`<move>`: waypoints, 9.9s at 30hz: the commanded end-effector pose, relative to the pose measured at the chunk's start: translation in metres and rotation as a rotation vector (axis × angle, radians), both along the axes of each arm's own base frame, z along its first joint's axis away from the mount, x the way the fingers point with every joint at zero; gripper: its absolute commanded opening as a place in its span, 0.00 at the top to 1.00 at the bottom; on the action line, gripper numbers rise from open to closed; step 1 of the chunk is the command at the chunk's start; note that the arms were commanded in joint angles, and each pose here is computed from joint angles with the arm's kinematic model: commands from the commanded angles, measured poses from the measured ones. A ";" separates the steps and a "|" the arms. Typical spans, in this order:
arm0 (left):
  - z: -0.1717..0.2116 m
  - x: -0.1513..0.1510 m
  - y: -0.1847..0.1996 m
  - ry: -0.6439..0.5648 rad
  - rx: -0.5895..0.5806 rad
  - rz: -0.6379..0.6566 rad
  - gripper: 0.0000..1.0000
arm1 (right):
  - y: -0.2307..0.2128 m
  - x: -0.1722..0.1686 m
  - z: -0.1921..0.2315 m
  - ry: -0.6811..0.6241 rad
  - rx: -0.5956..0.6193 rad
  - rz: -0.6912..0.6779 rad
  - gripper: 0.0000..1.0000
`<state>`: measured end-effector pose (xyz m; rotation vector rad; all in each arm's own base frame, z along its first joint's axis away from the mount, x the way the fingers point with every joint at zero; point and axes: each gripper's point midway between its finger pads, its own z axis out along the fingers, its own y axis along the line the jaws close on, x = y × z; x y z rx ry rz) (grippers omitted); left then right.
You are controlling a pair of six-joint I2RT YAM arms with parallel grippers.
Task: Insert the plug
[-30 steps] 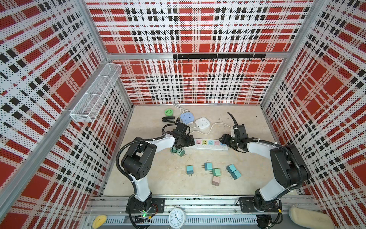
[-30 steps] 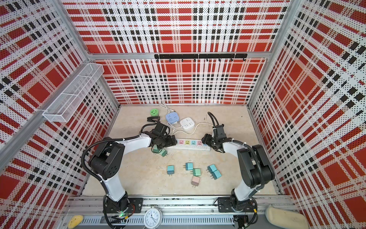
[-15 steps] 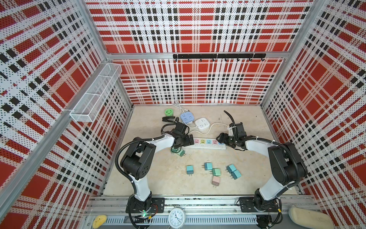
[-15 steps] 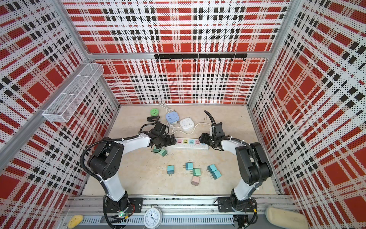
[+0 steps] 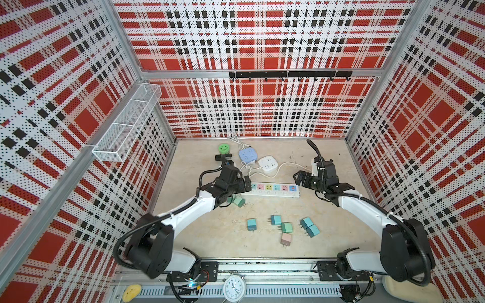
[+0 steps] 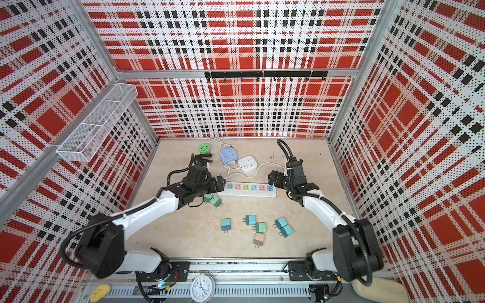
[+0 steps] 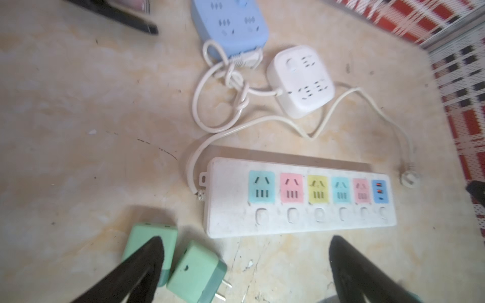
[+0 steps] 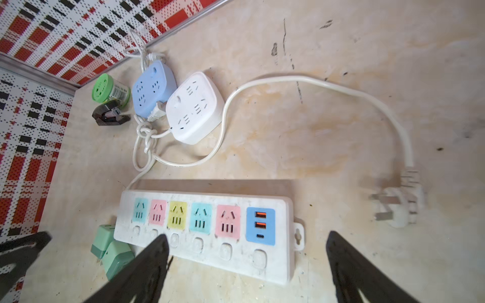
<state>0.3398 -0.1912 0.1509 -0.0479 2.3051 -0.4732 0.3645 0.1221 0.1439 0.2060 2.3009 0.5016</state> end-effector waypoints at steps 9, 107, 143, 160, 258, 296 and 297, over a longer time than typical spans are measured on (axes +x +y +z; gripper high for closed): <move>0.099 -0.038 0.041 -0.497 -0.139 0.138 0.01 | -0.033 -0.043 0.049 -0.185 -0.195 -0.131 0.09; 0.116 -0.069 -0.022 -0.543 -0.218 -0.258 0.04 | 0.056 -0.200 -0.008 -0.220 -0.306 0.046 0.89; 0.092 -0.120 -0.166 -0.336 -0.271 -0.858 0.29 | 0.088 -0.161 0.055 -1.007 -0.144 0.501 1.00; 0.059 -0.134 -0.207 -0.172 -0.201 -0.980 0.34 | 0.075 -0.161 0.061 -1.037 -0.146 0.439 1.00; 0.018 -0.053 -0.199 -0.649 0.528 -1.435 1.00 | -0.090 -0.096 0.023 -0.556 -0.201 -0.332 0.00; -0.059 0.008 -0.238 -0.484 0.475 -1.490 1.00 | -0.087 -0.088 0.020 -0.535 -0.208 -0.332 0.00; -0.060 0.009 -0.237 -0.482 0.477 -1.489 1.00 | -0.087 -0.088 0.020 -0.536 -0.209 -0.331 0.00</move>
